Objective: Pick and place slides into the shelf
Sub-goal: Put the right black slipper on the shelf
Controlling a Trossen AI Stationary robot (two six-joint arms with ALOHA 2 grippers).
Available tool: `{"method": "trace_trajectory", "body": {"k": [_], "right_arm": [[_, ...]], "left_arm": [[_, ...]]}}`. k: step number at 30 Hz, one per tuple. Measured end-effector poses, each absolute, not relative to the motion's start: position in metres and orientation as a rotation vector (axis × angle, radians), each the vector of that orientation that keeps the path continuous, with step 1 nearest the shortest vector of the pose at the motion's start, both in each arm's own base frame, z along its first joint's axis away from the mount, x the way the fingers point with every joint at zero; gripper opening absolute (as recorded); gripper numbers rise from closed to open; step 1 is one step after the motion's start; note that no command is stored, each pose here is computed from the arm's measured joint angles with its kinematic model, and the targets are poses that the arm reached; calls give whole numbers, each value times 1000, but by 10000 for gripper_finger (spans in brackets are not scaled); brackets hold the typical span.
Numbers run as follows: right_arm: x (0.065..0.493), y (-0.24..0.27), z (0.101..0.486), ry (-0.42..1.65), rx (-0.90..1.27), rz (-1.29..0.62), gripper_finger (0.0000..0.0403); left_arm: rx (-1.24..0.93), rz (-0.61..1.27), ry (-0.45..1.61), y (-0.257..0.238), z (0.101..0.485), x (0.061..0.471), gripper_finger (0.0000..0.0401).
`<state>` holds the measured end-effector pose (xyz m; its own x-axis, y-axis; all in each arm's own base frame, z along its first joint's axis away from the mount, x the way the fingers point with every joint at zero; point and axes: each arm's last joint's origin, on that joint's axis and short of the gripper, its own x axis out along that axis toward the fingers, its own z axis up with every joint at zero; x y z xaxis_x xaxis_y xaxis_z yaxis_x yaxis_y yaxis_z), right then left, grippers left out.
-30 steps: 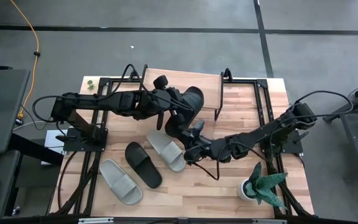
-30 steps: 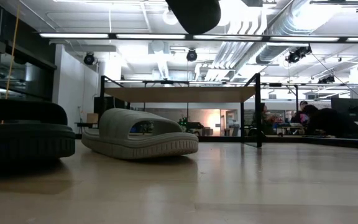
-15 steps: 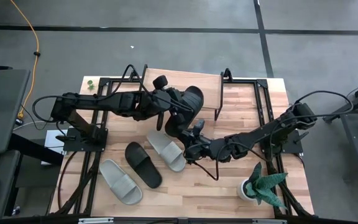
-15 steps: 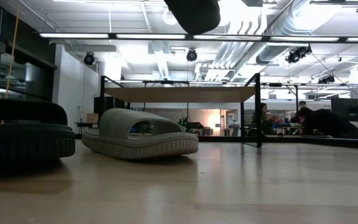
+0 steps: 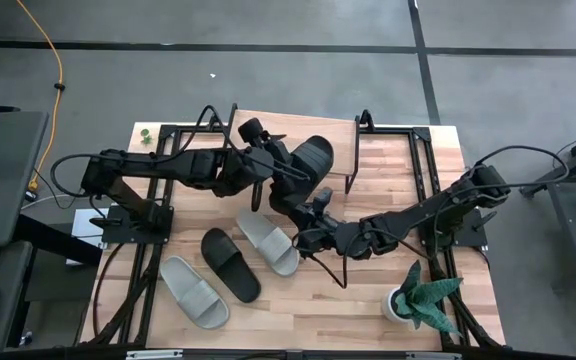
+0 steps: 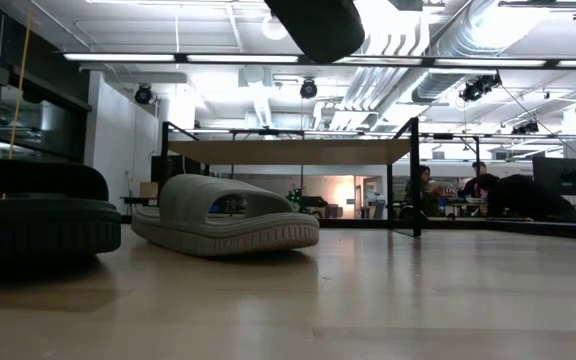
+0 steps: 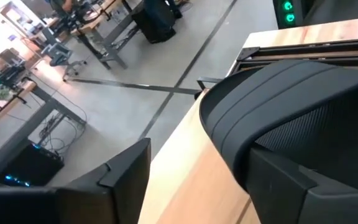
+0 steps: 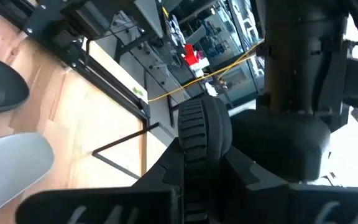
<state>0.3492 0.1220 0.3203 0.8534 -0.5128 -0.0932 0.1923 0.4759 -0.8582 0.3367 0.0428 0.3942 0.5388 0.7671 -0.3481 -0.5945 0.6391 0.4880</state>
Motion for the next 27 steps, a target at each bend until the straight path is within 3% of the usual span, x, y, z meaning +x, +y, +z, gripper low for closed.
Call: {"method": "trace_trajectory", "body": {"k": [7, 14, 27], "right_arm": [[348, 121, 319, 385, -966, -483, 30], [347, 120, 312, 423, -920, -477, 26], [341, 130, 298, 454, -926, -111, 26]], "left_arm": [[344, 812, 603, 37, 408, 327, 242], [350, 783, 627, 25, 425, 305, 230], [297, 610, 608, -7, 444, 262, 199]]}}
